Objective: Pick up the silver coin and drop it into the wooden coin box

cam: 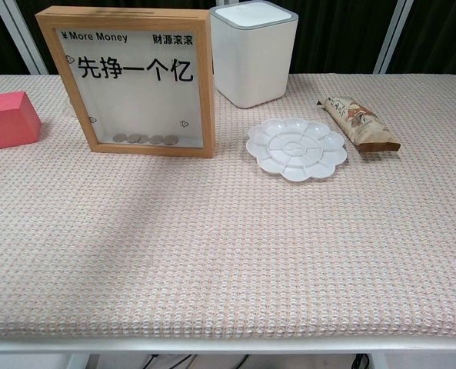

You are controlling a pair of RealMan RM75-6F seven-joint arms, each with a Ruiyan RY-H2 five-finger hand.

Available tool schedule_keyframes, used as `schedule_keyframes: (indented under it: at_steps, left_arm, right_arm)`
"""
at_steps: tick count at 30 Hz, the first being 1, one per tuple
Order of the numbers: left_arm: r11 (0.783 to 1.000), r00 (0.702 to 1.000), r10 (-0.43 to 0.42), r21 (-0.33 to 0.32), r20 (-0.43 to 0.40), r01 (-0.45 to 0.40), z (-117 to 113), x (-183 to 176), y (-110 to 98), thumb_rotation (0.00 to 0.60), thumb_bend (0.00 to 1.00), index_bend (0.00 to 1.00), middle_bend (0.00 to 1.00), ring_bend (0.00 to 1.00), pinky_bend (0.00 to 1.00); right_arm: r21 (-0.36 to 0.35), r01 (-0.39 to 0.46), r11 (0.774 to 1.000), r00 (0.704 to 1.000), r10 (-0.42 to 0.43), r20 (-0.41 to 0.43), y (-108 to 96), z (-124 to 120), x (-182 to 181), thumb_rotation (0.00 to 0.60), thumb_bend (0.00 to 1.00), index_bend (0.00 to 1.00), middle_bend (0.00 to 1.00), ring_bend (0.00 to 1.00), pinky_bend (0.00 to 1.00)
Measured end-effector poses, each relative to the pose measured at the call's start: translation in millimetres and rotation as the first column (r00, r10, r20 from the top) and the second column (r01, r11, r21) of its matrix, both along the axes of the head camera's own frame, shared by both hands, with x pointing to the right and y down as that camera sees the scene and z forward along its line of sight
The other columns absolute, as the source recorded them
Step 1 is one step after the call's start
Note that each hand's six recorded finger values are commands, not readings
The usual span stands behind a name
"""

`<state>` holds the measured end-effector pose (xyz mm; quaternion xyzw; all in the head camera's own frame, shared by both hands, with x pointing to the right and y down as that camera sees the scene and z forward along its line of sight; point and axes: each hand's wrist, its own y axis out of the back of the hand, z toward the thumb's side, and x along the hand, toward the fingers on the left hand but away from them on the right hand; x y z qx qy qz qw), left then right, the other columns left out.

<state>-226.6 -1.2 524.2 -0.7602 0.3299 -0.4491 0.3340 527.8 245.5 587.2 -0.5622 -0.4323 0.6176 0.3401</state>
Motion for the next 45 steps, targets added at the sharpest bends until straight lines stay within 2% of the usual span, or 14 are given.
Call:
schedule_keyframes:
  at_steps: [5, 9, 17, 23, 33, 45]
  left_arm:
    - [0.999, 0.998, 0.042, -0.014, 0.037, -0.042, 3, 28, -28, 0.600, 0.35, 0.65, 0.29, 0.11, 0.18]
    - [0.996, 0.991, 0.086, -0.024, 0.101, -0.084, 13, 43, -39, 0.600, 0.35, 0.65, 0.29, 0.11, 0.18]
    - [0.990, 0.970, 0.118, -0.104, 0.211, -0.098, 48, 51, -46, 0.600, 0.35, 0.64, 0.28, 0.10, 0.18]
    - [0.986, 0.957, 0.118, -0.142, 0.263, -0.083, 63, 47, -52, 0.600, 0.35, 0.64, 0.26, 0.10, 0.18]
    - [0.978, 0.939, 0.146, -0.190, 0.312, -0.089, 69, 42, -51, 0.600, 0.35, 0.64, 0.26, 0.10, 0.17]
    - [0.977, 0.933, 0.144, -0.198, 0.330, -0.081, 71, 43, -53, 0.600, 0.35, 0.63, 0.26, 0.09, 0.17]
  right_arm:
    - [-0.007, 0.001, 1.000, 1.000, -0.001, -0.001, -1, 2, -1, 0.600, 0.22, 0.00, 0.00, 0.00, 0.00]
    - [-0.007, -0.006, 1.000, 1.000, 0.006, 0.000, -2, 3, 0, 0.600, 0.22, 0.00, 0.00, 0.00, 0.00]
    - [-0.013, -0.020, 1.000, 1.000, 0.020, -0.002, -2, 5, 5, 0.600, 0.22, 0.00, 0.00, 0.00, 0.00]
    - [-0.018, -0.026, 0.999, 1.000, 0.026, -0.002, -2, 8, 7, 0.600, 0.22, 0.00, 0.00, 0.00, 0.00]
    - [-0.021, -0.022, 1.000, 1.000, 0.022, 0.001, -6, 11, 5, 0.600, 0.22, 0.00, 0.00, 0.00, 0.00]
    - [-0.024, -0.031, 0.999, 1.000, 0.031, -0.002, -4, 11, 9, 0.600, 0.22, 0.00, 0.00, 0.00, 0.00]
